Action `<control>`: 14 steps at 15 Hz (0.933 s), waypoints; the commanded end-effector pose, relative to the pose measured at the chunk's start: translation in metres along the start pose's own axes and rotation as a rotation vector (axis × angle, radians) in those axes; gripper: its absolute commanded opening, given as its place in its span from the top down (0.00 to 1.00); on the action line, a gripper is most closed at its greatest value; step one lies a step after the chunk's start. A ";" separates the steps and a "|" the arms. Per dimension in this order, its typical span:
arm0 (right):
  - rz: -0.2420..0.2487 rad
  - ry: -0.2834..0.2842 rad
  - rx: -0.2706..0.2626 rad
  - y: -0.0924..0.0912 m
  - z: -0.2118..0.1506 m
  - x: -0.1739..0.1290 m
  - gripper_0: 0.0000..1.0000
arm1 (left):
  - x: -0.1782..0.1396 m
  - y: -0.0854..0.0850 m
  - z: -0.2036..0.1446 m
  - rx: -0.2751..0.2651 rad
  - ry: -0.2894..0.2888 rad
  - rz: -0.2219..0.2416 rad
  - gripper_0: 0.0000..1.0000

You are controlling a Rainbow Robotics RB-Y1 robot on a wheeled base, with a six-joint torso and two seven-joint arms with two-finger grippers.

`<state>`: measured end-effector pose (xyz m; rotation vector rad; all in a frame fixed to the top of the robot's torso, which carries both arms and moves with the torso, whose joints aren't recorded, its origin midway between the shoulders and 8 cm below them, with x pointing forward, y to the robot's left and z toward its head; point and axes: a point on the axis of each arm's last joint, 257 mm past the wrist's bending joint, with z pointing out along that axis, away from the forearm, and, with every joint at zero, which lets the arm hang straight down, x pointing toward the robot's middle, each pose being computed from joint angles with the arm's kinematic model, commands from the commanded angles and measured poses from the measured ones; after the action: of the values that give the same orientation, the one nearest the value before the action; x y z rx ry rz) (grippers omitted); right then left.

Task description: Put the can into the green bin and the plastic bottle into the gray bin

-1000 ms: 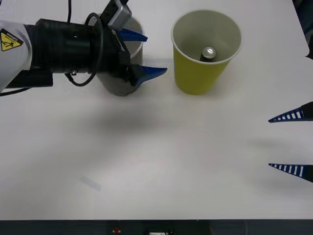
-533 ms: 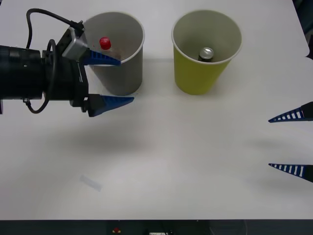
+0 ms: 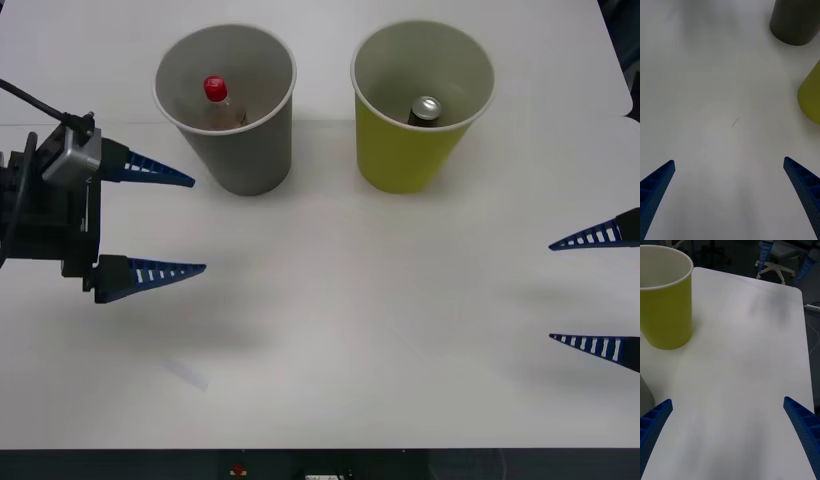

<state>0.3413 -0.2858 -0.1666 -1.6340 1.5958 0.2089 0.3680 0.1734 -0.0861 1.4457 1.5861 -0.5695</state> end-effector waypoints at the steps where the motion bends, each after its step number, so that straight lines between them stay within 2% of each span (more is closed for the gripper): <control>1: 0.000 0.000 0.000 0.000 0.000 0.000 0.00 | 0.010 -0.011 -0.013 0.034 0.034 -0.001 0.00; 6: 0.000 0.000 0.000 0.000 0.000 0.000 0.00 | 0.039 -0.014 -0.035 0.038 0.099 0.069 0.00; 8: 0.000 0.000 0.000 0.000 0.000 0.000 0.00 | 0.048 -0.015 -0.042 0.037 0.131 0.073 0.00; 12: 0.000 0.000 0.000 0.000 0.000 0.000 0.00 | 0.063 -0.009 -0.057 0.000 0.203 0.135 0.00; 14: 0.000 0.000 0.000 0.000 0.000 0.000 0.00 | 0.070 -0.008 -0.062 -0.002 0.231 0.142 0.00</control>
<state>0.3413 -0.2858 -0.1666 -1.6340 1.5958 0.2089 0.3474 0.2567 -0.1144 1.6459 1.6360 -0.3377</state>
